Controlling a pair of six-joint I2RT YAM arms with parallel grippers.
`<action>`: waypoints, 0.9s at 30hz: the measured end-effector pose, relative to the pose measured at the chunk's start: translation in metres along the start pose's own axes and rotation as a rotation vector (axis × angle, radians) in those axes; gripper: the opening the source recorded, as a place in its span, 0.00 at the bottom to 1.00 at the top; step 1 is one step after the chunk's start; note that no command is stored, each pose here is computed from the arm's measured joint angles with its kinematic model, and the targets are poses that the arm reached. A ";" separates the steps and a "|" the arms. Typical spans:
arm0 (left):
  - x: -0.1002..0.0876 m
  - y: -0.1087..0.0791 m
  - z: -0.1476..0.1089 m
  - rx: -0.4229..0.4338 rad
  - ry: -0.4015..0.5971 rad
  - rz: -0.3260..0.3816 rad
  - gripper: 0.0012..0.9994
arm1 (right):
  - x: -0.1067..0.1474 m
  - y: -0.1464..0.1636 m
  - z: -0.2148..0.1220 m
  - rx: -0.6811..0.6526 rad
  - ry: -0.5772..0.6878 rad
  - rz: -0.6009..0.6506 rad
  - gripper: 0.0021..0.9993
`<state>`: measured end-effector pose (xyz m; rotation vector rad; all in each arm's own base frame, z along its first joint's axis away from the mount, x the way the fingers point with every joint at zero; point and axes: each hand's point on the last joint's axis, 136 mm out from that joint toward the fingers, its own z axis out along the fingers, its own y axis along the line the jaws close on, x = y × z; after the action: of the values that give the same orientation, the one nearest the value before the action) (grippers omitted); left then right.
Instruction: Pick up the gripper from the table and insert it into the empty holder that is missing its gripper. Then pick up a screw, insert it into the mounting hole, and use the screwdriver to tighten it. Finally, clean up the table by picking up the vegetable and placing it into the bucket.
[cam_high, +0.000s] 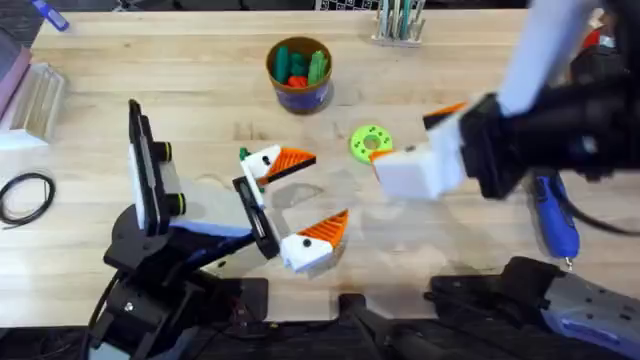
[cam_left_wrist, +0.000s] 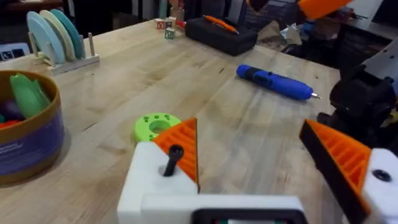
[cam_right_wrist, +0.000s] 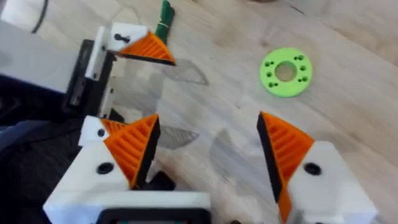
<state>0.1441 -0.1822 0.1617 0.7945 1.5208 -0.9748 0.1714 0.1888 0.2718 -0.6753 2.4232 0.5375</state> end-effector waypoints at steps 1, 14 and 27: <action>0.000 0.000 0.000 0.000 0.000 0.000 0.99 | 0.004 0.001 -0.002 -0.018 -0.015 0.001 0.94; 0.000 0.000 0.000 0.000 0.000 0.000 0.99 | 0.020 0.008 0.000 -0.090 -0.047 -0.023 0.99; 0.000 0.000 0.000 0.000 0.000 0.000 0.98 | 0.029 0.026 -0.002 -0.201 -0.006 -0.098 0.99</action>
<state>0.1441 -0.1822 0.1617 0.7942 1.5210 -0.9751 0.1348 0.1982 0.2614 -0.8706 2.3362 0.7481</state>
